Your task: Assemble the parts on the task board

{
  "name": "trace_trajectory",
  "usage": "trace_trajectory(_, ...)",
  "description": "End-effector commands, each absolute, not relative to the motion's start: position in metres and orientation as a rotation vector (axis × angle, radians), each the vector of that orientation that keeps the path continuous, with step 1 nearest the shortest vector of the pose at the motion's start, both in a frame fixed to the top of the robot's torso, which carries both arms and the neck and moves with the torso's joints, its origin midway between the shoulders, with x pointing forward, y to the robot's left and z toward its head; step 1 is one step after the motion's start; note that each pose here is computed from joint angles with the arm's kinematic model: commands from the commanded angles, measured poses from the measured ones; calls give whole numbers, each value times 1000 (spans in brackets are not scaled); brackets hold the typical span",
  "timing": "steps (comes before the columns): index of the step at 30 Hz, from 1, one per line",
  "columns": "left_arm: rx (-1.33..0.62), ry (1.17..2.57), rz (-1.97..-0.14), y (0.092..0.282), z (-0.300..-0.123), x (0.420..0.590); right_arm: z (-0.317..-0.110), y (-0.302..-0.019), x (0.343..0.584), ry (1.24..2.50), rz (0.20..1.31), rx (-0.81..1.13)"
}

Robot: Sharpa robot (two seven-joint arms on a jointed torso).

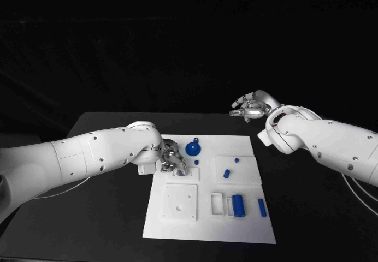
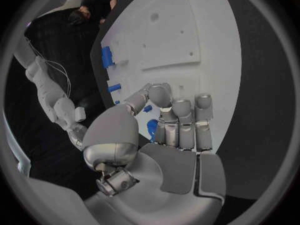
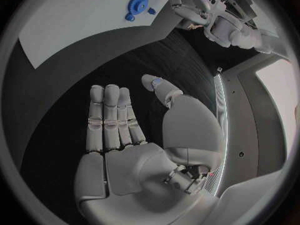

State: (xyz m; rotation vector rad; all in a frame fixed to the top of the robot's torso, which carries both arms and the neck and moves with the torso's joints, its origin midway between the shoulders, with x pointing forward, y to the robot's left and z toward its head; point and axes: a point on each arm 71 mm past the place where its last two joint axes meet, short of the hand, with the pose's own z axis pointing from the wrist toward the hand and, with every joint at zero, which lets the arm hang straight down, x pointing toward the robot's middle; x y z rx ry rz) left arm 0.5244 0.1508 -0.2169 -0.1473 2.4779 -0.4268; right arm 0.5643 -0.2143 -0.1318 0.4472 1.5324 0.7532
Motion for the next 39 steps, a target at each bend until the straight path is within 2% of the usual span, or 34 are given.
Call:
trace_trajectory(1,-181,2461,-425,152,-217,526,-132,-213,564,1544,764,432)
trace_trajectory(39,-231,2400,-411,157,-214,531,-133,-213,564,1547,765,432)
